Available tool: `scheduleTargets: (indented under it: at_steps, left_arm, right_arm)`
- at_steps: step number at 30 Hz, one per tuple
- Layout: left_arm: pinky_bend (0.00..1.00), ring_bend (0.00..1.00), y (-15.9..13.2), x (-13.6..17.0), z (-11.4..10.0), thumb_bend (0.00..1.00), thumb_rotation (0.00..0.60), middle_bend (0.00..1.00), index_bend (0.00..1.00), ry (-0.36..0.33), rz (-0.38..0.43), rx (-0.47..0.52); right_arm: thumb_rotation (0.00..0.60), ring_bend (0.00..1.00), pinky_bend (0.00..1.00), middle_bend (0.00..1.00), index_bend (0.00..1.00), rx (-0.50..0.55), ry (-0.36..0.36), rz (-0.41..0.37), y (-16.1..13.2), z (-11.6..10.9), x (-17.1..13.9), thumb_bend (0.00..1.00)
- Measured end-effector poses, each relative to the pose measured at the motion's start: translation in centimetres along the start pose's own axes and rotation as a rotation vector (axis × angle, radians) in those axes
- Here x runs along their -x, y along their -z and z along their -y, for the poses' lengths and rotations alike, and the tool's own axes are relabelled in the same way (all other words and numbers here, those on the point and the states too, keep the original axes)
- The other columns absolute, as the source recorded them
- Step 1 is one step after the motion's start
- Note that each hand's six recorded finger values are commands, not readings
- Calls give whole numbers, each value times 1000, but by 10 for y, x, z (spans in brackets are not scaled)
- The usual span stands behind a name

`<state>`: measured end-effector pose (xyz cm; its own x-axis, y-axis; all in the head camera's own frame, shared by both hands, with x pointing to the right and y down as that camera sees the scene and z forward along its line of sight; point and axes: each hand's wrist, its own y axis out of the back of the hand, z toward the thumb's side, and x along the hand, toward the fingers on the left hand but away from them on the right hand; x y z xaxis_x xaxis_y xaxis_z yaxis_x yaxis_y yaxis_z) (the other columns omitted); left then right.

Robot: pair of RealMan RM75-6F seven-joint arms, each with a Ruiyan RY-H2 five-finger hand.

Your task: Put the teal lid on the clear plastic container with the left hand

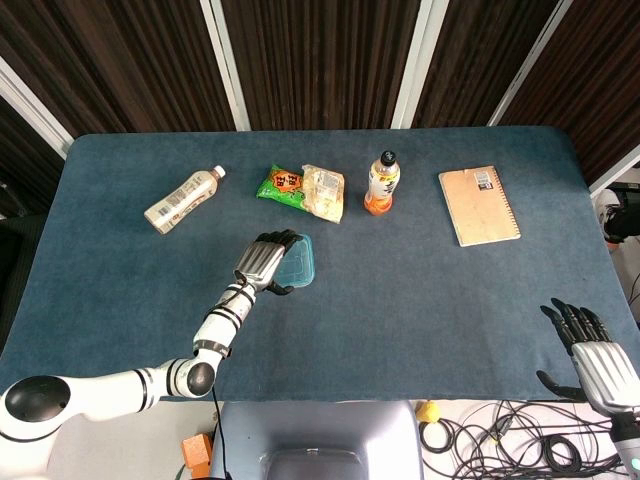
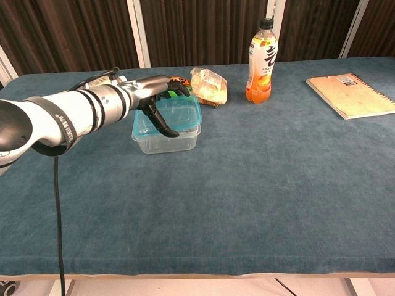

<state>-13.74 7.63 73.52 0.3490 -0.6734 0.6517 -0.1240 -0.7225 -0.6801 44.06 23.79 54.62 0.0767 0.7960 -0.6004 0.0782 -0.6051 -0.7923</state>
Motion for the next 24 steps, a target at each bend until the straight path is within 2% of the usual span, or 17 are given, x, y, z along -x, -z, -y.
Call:
scheduleTargets:
  at_steps: [8, 24]
  left_arm:
    - [471, 652, -2, 0, 2, 276, 600, 667, 184, 6, 12, -36]
    - [431, 585, 2, -5, 5, 279, 600, 629, 174, 0, -19, -55]
  right_arm:
    - [600, 0, 21, 0, 0, 0, -1, 1, -1, 0, 1, 176]
    - [600, 0, 21, 0, 0, 5, 3, 4, 1, -2, 0, 176]
